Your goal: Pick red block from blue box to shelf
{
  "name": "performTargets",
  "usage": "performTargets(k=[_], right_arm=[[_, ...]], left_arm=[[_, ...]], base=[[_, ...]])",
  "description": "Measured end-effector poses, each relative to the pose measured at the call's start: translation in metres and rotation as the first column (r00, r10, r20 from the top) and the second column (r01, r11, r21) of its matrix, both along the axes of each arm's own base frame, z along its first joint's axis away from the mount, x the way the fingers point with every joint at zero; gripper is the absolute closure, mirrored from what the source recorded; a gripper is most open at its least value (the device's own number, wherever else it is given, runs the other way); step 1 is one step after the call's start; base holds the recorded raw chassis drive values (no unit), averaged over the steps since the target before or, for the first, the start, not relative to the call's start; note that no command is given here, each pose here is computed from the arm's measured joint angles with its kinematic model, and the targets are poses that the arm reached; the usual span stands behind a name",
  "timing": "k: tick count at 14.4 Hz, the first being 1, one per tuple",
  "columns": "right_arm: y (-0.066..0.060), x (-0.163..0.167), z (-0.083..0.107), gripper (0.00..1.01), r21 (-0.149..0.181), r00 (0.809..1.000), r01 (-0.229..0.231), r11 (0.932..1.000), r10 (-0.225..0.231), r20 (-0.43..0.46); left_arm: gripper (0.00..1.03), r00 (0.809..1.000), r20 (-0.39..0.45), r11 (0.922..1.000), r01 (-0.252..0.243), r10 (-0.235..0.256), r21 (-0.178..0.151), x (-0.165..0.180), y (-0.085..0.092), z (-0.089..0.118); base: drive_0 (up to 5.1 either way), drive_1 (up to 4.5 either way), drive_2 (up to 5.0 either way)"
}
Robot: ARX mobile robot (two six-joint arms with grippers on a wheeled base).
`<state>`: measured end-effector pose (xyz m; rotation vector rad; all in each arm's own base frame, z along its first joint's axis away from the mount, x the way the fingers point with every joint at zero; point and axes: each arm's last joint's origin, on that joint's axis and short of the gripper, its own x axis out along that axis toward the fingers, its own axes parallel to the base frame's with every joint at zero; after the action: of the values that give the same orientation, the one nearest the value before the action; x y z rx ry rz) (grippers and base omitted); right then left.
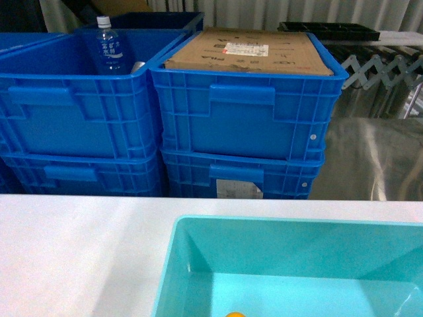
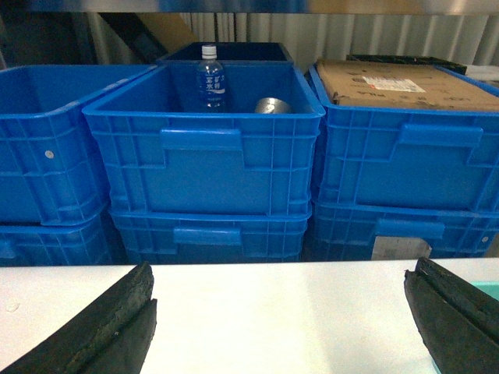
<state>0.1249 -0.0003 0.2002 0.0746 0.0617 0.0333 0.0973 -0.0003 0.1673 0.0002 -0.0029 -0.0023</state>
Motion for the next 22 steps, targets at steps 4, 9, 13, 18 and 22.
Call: performTargets(k=[4, 9, 13, 18, 22], right_arm=[[-0.0032, 0.0005, 0.0014, 0.73, -0.031, 1.0, 0.017, 0.9994, -0.017, 0.016], [-0.004, -0.0003, 0.0055, 0.73, -0.041, 0.998, 0.02, 0.999, -0.017, 0.063], [-0.0046, -0.0009, 0.0061, 0.73, -0.041, 0.997, 0.03, 0.9987, -0.028, 0.069], [-0.0046, -0.0009, 0.0061, 0.73, -0.041, 0.997, 0.03, 0.9987, -0.028, 0.07], [-0.0046, -0.0009, 0.0061, 0.73, -0.041, 0.997, 0.03, 0.9987, -0.028, 0.07]], left_arm=[[0.05, 1.0, 0.0, 1.0, 0.0, 0.0, 0.0, 0.0, 0.0, 0.0], [0.05, 1.0, 0.0, 1.0, 0.0, 0.0, 0.0, 0.0, 0.0, 0.0], [0.05, 1.0, 0.0, 1.0, 0.0, 0.0, 0.0, 0.0, 0.0, 0.0], [0.05, 1.0, 0.0, 1.0, 0.0, 0.0, 0.0, 0.0, 0.0, 0.0], [0.05, 1.0, 0.0, 1.0, -0.002, 0.002, 0.0, 0.0, 0.0002, 0.0]], base=[[0.0, 0.0, 0.0], [0.0, 0.0, 0.0], [0.0, 0.0, 0.0], [0.0, 0.0, 0.0], [-0.6, -0.63, -0.6]])
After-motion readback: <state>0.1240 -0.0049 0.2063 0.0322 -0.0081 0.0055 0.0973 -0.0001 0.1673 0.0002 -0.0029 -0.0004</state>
